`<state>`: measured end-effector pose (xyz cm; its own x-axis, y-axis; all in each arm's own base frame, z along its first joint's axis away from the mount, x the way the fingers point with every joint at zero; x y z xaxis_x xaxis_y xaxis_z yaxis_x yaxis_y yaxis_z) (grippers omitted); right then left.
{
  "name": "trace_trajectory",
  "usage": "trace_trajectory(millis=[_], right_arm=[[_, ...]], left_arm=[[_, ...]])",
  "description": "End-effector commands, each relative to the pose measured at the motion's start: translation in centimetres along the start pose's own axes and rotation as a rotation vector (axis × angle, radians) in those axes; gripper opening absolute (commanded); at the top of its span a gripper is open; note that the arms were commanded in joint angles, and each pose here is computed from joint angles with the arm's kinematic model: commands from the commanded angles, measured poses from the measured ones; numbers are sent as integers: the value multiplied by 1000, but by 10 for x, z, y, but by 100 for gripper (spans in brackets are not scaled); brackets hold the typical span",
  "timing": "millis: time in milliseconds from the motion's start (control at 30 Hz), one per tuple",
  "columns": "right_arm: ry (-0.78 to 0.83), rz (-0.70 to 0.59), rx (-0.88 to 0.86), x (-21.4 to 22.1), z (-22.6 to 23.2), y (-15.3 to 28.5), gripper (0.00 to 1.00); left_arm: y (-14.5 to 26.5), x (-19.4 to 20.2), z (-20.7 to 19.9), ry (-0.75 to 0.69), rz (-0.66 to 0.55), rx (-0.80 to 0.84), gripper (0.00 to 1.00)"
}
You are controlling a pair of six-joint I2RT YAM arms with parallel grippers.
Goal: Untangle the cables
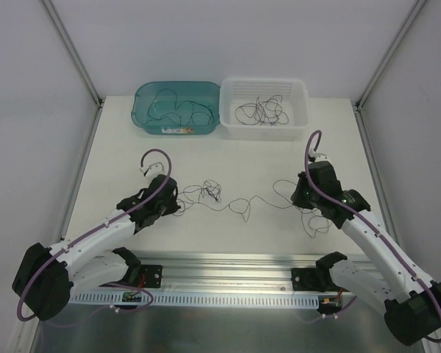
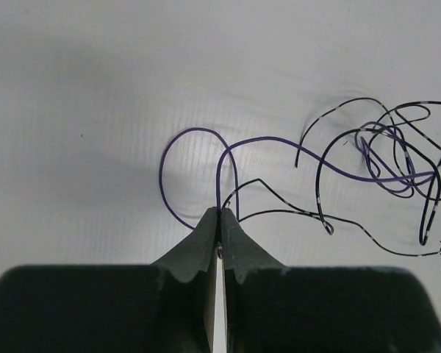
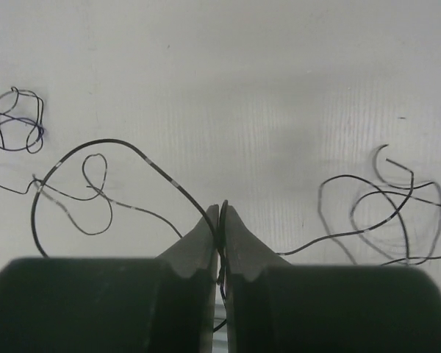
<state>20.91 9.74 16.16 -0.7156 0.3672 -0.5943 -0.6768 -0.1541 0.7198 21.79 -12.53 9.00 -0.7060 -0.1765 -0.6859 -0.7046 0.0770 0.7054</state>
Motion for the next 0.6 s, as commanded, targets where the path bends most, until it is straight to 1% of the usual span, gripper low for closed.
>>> trace_trajectory(millis=[0,100,167,200,233,300,333,400,567], right_arm=[[43,93,-65,18,14,-10,8],[93,137,-84,28,33,-19,12],[134,160,-87,37,47,-25,21],[144,152,-101,35,56,-26,29],[167,160,-113,40,63,-26,45],[184,172,-108,43,69,-28,56],[191,165,-106,42,70,-27,65],[189,144,-99,38,68,-24,70],[212,126,-16,40,44,-19,69]], left_arm=[[0,5,-14,9,66,64,0],[-1,6,-21,7,91,93,0],[0,5,-21,4,85,93,0],[0,4,-20,3,78,87,0],[0,3,-17,0,66,73,0],[2,1,-11,-5,43,61,0],[3,-1,-8,-11,26,48,0],[7,-3,-3,-13,10,31,0],[11,-8,11,-25,-28,-26,0]])
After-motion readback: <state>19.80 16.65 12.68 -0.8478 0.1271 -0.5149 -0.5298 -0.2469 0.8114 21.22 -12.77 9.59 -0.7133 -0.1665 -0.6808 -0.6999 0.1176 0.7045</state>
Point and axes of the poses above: each gripper's point midway between its finger pads, its own y axis back along the fingers, its own z axis along the line the jaws close on, x = y × z, the point moved 2 cm from there along y, back along the fingers, and after that the axes turned 10 degrees about -y, right-handed, at the moved point
